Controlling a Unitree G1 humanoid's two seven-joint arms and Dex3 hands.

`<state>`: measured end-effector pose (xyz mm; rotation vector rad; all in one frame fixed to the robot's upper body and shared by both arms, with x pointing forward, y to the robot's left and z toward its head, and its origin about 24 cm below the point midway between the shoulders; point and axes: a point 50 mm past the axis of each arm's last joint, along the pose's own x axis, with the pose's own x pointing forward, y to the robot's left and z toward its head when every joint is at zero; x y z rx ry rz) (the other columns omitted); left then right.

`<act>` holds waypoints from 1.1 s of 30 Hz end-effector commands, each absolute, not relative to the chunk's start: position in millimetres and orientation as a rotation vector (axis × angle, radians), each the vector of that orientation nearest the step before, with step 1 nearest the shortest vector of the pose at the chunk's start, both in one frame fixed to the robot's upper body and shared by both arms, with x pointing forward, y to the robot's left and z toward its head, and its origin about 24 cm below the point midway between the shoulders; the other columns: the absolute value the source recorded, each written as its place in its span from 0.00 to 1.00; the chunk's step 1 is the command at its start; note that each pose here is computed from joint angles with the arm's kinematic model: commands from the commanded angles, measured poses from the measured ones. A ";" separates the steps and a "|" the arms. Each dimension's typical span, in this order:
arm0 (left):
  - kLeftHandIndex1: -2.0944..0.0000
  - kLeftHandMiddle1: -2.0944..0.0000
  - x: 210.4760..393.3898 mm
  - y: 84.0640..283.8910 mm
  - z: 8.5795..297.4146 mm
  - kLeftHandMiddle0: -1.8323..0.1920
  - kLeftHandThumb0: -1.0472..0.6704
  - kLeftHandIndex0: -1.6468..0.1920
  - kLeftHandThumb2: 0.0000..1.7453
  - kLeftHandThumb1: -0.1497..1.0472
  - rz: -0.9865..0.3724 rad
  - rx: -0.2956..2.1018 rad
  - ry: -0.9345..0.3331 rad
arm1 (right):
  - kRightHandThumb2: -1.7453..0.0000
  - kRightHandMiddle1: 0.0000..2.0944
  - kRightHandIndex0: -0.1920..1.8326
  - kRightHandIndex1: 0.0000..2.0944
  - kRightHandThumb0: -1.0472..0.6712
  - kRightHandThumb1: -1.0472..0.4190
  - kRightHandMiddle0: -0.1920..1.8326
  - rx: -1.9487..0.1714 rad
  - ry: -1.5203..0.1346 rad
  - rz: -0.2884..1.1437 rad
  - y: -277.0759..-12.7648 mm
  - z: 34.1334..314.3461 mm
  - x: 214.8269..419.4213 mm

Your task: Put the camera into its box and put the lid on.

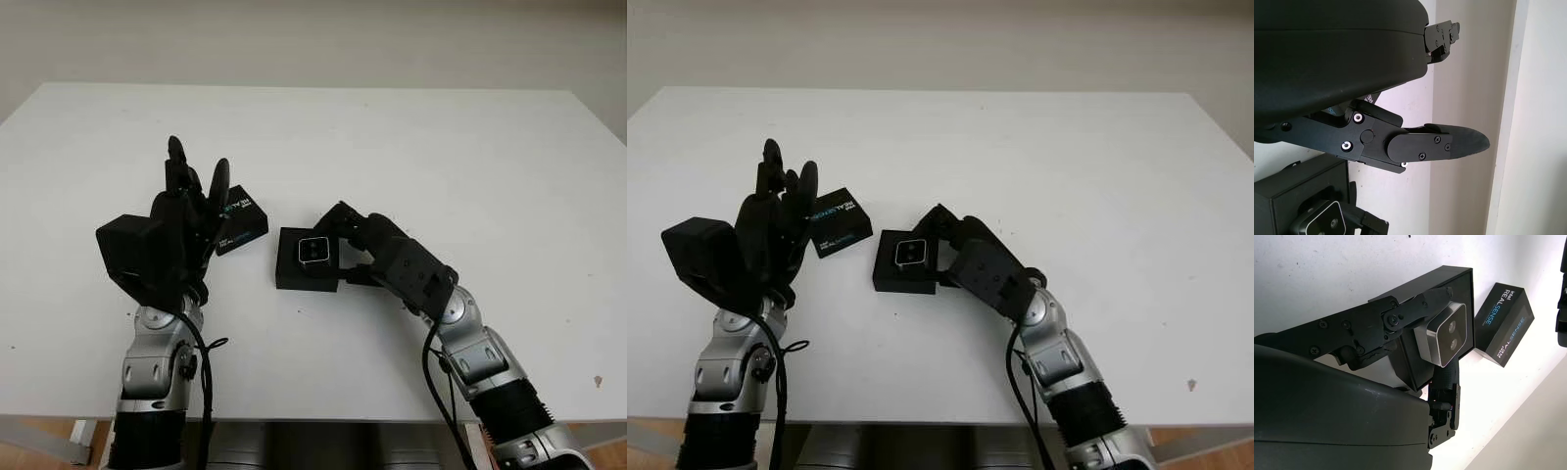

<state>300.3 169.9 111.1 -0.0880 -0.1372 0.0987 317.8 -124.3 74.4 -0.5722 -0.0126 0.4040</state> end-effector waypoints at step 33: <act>1.00 1.00 297.3 173.2 114.1 1.00 0.21 1.00 0.24 1.00 0.087 -0.070 -0.144 | 0.97 0.78 0.27 0.03 0.38 0.03 0.21 -0.482 -0.038 0.373 -112.7 70.2 323.2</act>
